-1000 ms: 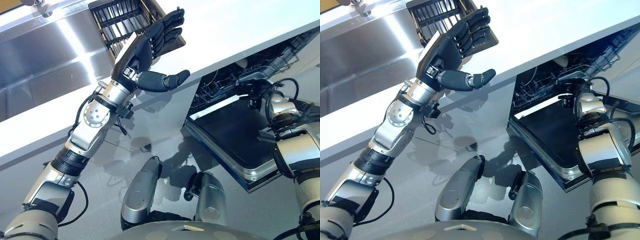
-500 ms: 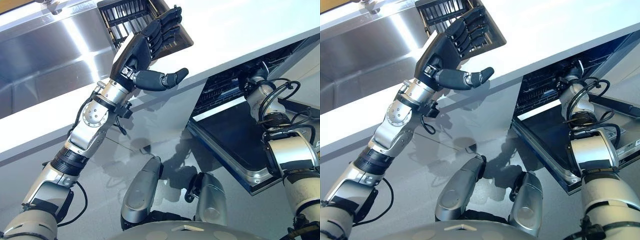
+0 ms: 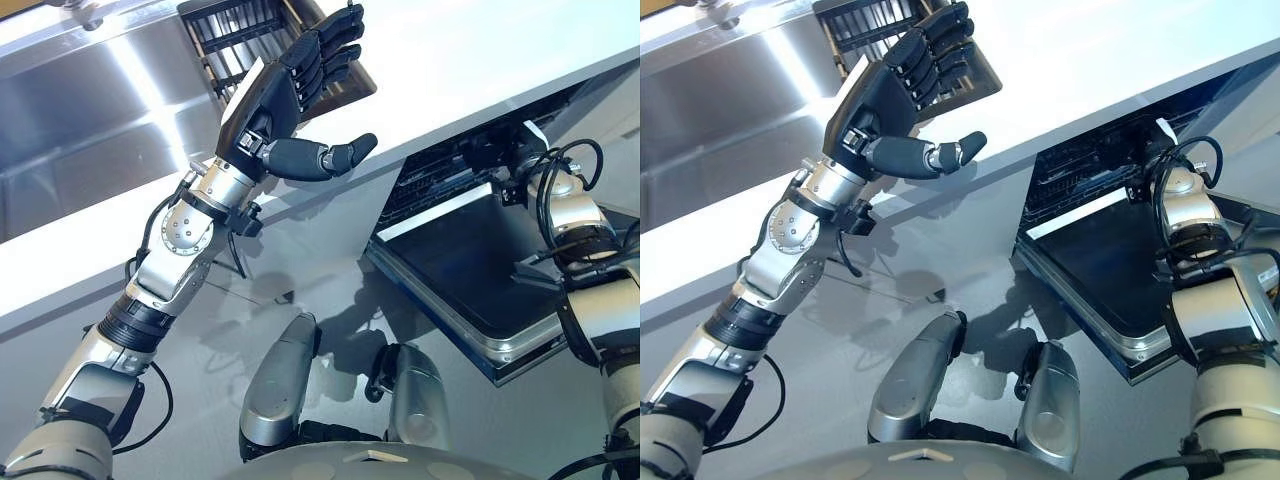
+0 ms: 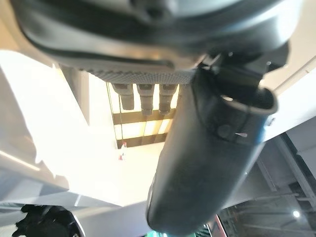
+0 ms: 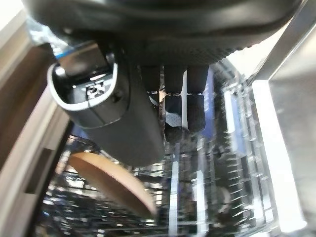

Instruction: Pick up plates and place into dishwasher.

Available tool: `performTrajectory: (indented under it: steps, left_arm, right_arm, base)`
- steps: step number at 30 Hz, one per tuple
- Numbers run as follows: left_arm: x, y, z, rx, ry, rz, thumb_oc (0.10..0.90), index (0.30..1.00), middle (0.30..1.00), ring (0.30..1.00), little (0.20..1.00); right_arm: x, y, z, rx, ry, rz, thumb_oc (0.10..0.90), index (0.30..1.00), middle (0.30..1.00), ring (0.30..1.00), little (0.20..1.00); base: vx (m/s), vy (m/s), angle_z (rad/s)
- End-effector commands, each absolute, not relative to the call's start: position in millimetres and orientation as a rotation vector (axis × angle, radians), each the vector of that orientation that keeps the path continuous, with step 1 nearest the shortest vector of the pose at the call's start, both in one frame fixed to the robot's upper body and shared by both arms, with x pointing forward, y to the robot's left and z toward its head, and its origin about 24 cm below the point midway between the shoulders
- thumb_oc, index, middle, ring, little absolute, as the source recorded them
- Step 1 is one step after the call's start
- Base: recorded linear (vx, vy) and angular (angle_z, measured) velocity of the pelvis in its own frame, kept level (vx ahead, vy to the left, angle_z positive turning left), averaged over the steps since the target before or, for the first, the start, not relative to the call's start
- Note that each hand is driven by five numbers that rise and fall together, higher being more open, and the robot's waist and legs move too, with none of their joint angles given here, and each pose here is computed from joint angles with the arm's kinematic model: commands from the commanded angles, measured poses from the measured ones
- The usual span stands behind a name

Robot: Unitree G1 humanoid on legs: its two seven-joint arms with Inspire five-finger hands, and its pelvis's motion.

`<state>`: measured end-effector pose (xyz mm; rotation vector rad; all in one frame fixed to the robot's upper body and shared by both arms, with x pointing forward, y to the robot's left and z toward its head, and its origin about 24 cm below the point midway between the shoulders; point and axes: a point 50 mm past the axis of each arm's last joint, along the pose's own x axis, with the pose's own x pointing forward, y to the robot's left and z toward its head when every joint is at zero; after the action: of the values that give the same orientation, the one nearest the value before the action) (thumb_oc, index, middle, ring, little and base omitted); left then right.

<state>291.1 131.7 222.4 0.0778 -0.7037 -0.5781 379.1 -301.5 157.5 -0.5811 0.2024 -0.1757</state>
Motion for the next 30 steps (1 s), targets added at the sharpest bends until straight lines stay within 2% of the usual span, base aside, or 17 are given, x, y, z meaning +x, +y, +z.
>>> performTrajectory:
  steps: [1, 7, 8, 9, 12, 17, 25, 28, 30]
  left_arm:
    - [269.8, 142.3, 243.5, 0.022, -0.906, -0.528, 0.800, 0.900, 0.900, 0.900, 0.900]
    - [262.2, 143.4, 240.8, 0.016, -0.924, -0.518, 0.800, 0.900, 0.900, 0.900, 0.900]
    - [260.8, 143.3, 239.6, 0.013, -0.926, -0.518, 0.800, 0.900, 0.900, 0.900, 0.900]
    - [260.4, 143.4, 239.4, 0.013, -0.928, -0.517, 0.800, 0.900, 0.900, 0.900, 0.900]
    - [258.3, 142.9, 237.1, 0.009, -0.938, -0.516, 0.800, 0.900, 0.900, 0.900, 0.900]
    - [254.6, 147.4, 235.1, 0.013, -0.945, -0.493, 0.800, 0.900, 0.900, 0.900, 0.900]
    - [252.9, 156.1, 228.6, 0.027, -0.931, -0.450, 0.800, 0.900, 0.900, 0.900, 0.900]
    - [255.0, 157.6, 227.7, 0.035, -0.912, -0.444, 0.800, 0.900, 0.900, 0.900, 0.900]
    - [256.9, 158.5, 224.8, 0.047, -0.887, -0.438, 0.800, 0.900, 0.900, 0.900, 0.900]
  right_arm:
    - [365.1, -324.2, 167.2, -0.767, 0.195, -0.259, 0.100, 0.300, 0.300, 0.300, 0.200]
    - [337.2, -349.2, 151.2, -1.011, 0.217, -0.413, 0.100, 0.300, 0.300, 0.300, 0.200]
    - [331.9, -352.9, 150.2, -1.030, 0.204, -0.444, 0.644, 0.766, 0.766, 0.766, 0.744]
    - [330.5, -353.7, 150.6, -1.031, 0.197, -0.454, 0.800, 0.900, 0.900, 0.900, 0.900]
    - [320.0, -356.4, 151.5, -1.054, 0.119, -0.533, 0.800, 0.900, 0.900, 0.900, 0.900]
    - [295.9, -358.0, 145.2, -0.921, -0.013, -0.649, 0.800, 0.900, 0.900, 0.900, 0.900]
    - [247.2, -386.4, 127.9, -0.785, -0.075, -0.915, 0.800, 0.900, 0.900, 0.900, 0.900]
    - [232.0, -401.1, 112.5, -0.645, 0.003, -0.961, 0.800, 0.900, 0.900, 0.900, 0.900]
    - [222.9, -406.1, 86.2, -0.427, 0.097, -0.965, 0.800, 0.900, 0.900, 0.900, 0.900]
  base:
    - [-0.01, 0.024, -0.14]
    - [0.00, 0.039, -0.17]
    - [0.00, 0.032, -0.09]
    - [0.00, 0.037, -0.13]
    - [0.00, 0.043, -0.11]
    - [0.01, 0.043, -0.14]
    - [0.03, 0.038, -0.15]
    - [0.01, 0.018, -0.14]
    - [0.05, -0.022, -0.07]
